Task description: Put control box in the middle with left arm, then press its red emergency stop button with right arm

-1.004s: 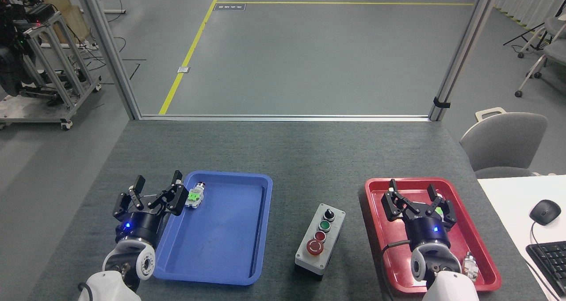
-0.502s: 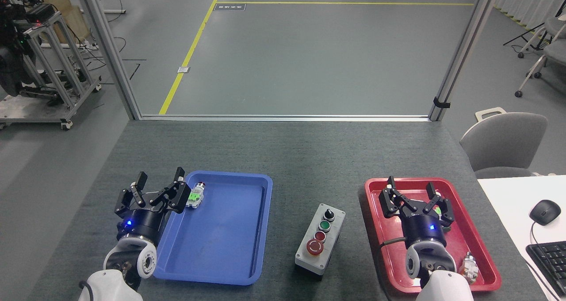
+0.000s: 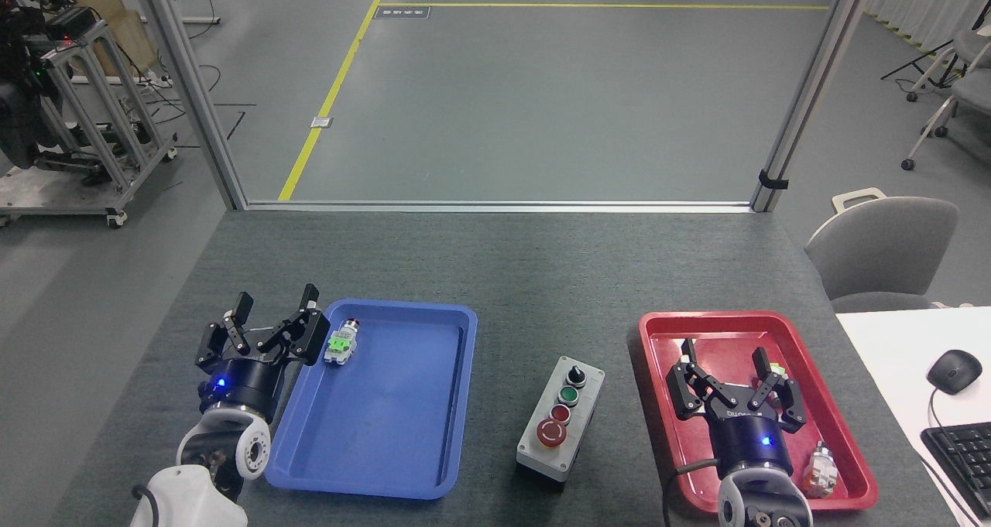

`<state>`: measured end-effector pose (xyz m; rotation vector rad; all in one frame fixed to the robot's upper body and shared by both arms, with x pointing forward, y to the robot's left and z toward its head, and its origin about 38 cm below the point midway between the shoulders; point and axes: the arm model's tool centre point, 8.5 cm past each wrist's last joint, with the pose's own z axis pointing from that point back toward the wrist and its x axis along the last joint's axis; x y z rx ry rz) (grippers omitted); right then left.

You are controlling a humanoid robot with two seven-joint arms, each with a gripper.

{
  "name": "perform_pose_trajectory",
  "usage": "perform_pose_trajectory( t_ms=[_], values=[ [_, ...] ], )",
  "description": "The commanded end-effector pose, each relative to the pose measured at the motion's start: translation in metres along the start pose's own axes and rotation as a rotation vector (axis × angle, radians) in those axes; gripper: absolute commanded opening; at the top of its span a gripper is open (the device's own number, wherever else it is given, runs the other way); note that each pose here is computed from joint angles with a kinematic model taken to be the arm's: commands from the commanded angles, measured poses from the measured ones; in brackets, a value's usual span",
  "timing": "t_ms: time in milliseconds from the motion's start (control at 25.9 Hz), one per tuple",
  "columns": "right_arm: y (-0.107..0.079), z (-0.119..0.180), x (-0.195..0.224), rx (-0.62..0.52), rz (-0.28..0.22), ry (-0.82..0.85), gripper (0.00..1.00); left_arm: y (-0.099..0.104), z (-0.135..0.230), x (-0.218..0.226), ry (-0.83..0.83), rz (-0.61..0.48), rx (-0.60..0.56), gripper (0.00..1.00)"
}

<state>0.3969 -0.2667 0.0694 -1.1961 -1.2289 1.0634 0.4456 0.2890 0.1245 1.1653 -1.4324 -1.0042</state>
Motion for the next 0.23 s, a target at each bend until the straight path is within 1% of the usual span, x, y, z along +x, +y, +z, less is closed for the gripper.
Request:
perform_pose_trajectory(
  t_ms=[0,193],
  values=[
    [-0.0007,-0.0001,0.0003,-0.002,-0.001,0.005,1.0,-0.0025,0.0014,-0.0013,0.003,0.001,-0.007,0.99],
    [-0.0033,-0.0032,0.008,-0.01,0.001,-0.014,1.0,-0.0002,0.0019,-0.0062,0.017,0.004,0.0,0.99]
  ],
)
